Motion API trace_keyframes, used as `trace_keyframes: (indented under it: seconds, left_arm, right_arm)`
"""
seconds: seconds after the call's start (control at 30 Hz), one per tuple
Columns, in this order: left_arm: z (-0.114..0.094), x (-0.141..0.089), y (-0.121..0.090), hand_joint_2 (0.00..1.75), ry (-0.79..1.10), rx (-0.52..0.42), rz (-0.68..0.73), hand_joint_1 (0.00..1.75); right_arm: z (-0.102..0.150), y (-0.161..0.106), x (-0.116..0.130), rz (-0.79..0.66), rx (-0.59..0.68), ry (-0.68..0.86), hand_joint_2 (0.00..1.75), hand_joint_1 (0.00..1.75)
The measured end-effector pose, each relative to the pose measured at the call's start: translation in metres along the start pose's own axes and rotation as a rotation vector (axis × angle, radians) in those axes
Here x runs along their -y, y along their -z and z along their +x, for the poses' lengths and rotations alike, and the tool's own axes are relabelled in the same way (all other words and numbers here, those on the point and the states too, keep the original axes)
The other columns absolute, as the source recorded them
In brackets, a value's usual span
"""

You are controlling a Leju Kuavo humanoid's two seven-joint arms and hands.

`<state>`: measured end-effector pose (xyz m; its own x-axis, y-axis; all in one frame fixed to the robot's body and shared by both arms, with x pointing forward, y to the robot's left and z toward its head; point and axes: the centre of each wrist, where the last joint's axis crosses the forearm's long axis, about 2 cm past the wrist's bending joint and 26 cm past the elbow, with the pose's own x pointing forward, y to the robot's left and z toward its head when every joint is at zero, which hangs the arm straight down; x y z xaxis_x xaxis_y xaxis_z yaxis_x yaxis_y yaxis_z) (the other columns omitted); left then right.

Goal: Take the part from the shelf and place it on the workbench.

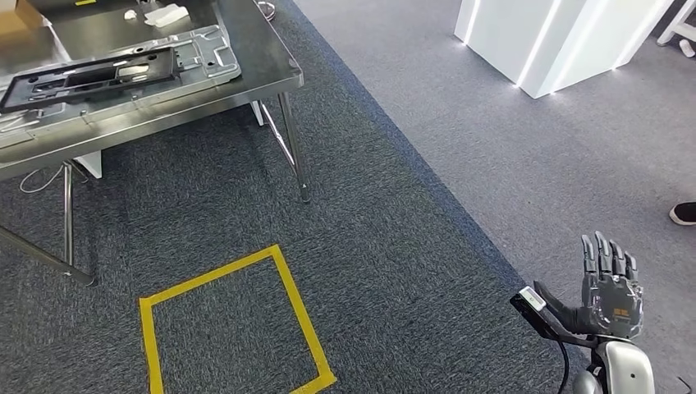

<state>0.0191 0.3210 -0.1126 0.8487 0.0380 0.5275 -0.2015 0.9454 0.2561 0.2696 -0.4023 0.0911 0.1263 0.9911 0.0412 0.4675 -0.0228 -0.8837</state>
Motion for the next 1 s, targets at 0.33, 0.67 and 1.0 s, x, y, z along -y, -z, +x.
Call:
trace_keyframes:
  seconds: [0.33, 0.67, 1.0]
  left_arm:
    - [0.004, 0.003, 0.001, 0.00, 0.013, 0.047, -0.007, 0.00]
    - [0.010, 0.006, 0.004, 0.00, -0.056, 0.074, -0.044, 0.00]
    - [0.011, 0.008, 0.004, 0.00, -0.104, 0.133, -0.082, 0.00]
  right_arm:
    - [-0.001, -0.005, -0.002, 0.017, 0.014, -0.009, 0.00, 0.00]
    - [-0.003, -0.007, -0.001, 0.014, 0.024, -0.017, 0.00, 0.00]
    - [-0.001, -0.006, -0.002, 0.014, 0.036, -0.021, 0.00, 0.00]
